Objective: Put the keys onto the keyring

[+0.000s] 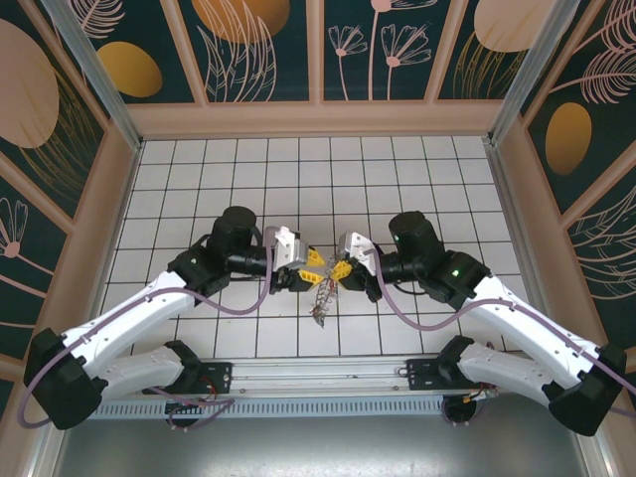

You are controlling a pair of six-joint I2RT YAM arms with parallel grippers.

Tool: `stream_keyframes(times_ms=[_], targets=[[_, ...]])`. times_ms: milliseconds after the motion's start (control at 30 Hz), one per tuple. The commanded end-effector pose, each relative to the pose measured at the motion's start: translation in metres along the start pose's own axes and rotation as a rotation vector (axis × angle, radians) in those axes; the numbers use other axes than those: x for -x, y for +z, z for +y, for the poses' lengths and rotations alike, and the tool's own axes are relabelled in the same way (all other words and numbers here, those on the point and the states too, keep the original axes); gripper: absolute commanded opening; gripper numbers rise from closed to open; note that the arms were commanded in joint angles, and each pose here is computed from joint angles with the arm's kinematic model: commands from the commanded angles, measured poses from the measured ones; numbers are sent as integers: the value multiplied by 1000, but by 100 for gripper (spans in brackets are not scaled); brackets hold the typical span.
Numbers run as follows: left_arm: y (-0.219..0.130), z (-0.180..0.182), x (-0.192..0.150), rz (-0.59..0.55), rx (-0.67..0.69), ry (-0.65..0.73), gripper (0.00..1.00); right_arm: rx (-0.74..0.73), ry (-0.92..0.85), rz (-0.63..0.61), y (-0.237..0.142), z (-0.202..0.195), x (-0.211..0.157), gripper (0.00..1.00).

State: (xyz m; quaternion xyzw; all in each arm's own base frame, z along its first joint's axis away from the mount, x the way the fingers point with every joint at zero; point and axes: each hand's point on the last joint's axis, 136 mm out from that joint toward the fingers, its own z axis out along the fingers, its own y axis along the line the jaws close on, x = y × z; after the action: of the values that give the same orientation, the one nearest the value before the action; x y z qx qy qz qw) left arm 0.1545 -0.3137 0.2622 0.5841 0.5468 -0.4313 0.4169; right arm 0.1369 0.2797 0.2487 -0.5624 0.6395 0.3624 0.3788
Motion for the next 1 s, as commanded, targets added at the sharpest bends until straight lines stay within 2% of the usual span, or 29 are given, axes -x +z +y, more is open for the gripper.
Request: stream_keyframes(times_ms=[0, 167, 400, 467, 533, 633, 667, 700, 767, 867, 967], targets=[[3, 1, 6, 4, -23, -48, 36, 0, -60, -52, 0, 0, 19, 0], [7, -3, 15, -25, -76, -79, 37, -7, -63, -44, 1, 0, 18, 0], [12, -3, 16, -21, -118, -118, 31, -8, -68, -46, 2, 2, 19, 0], [13, -6, 15, -18, -148, -117, 23, -13, -71, -45, 2, 1, 19, 0], [16, -5, 10, 6, -162, -137, 9, -19, -76, -48, 2, 1, 20, 0], [19, -6, -4, 54, -181, -155, 0, -30, -84, -61, -1, 0, 23, 0], [19, -7, -5, 59, -183, -154, 0, -33, -85, -62, -1, 0, 23, 0], [19, -8, -6, 60, -184, -154, 4, -35, -86, -62, -1, 0, 23, 0], [18, -8, -7, 55, -180, -148, 20, -38, -85, -57, -2, 0, 21, 0], [16, -9, -5, 52, -171, -134, 22, -43, -85, -53, -3, 0, 21, 0], [16, -8, -7, 62, -163, -131, 18, -43, -84, -54, -4, 0, 22, 0]])
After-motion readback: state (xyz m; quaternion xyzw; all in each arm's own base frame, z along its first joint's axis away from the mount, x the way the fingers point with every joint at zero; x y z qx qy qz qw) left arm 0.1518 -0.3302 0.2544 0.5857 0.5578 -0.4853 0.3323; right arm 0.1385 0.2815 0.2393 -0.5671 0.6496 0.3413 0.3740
